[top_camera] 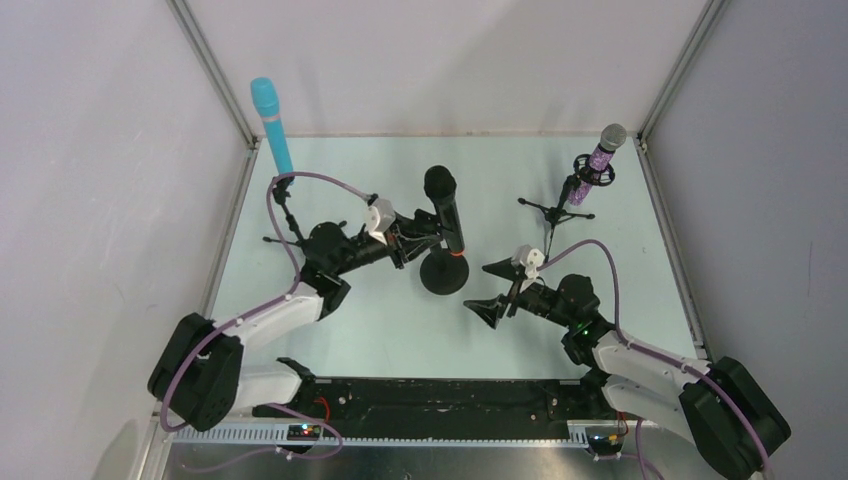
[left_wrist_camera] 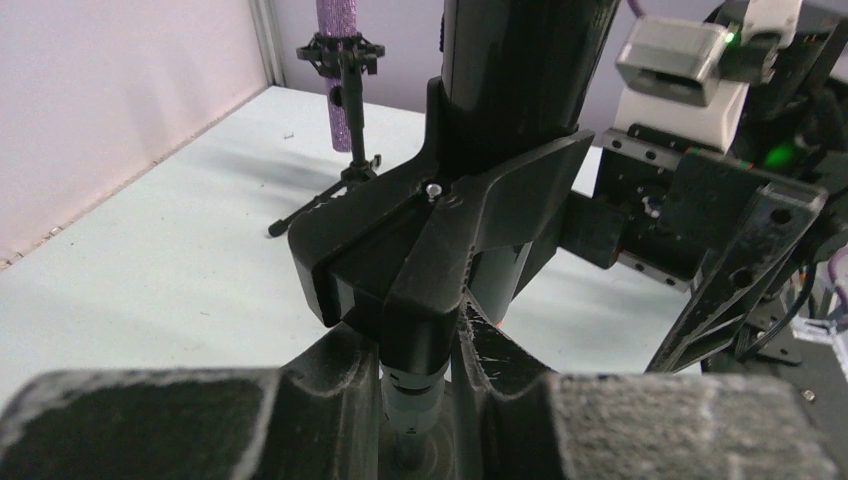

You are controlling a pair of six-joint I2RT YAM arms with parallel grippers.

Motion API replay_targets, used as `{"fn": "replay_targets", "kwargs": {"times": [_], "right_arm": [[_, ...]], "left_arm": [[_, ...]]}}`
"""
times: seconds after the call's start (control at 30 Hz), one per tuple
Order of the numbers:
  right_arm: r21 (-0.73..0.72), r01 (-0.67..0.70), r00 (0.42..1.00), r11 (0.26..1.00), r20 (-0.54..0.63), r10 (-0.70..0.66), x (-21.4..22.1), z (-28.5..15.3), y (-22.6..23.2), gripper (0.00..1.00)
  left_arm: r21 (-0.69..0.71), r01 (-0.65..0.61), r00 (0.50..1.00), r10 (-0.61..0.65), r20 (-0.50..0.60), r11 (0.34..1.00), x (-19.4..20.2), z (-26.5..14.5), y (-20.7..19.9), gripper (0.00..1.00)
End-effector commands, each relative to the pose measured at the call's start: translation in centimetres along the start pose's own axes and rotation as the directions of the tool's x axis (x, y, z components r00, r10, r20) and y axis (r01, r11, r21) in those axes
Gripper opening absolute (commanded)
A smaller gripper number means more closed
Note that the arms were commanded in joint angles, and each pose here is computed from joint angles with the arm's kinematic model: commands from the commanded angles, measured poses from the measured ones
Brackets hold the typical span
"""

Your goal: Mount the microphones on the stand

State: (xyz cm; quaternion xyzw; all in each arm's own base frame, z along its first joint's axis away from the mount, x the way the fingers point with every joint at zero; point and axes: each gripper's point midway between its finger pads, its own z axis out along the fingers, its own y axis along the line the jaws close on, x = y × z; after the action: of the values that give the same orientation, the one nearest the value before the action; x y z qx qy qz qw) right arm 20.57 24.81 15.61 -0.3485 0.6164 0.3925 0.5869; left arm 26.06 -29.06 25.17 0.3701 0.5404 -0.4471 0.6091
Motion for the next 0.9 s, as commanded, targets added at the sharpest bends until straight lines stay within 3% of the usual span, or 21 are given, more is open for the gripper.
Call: {"fn": "replay_targets", "kwargs": {"times": [0.0,0.37,0.87], "right_arm": [[0.021,0.083,0.988,0.996,0.125,-0.085,-4.0,1.0,-0.5,0.99],[0.060,0.197,0.946,0.979,0.252,-0.206,-8.0,1.8,-0.2,0.99],[-0.022,0.189,0.945,0.982,0.276,-0.176,-6.6,4.5,1.1,0.92]], "left_arm": [[-0.044,-0.089,0.972,0.096,0.216,0.995,-8.0,-0.2,-0.9,0.00],[-0.053,-0.053,0.978,0.063,0.197,0.997,-9.6,0.6,-2.7,0.00],[0.019,-0.040,0.970,0.034,0.241,0.999,-11.9,2.4,-5.6,0.00]]}}
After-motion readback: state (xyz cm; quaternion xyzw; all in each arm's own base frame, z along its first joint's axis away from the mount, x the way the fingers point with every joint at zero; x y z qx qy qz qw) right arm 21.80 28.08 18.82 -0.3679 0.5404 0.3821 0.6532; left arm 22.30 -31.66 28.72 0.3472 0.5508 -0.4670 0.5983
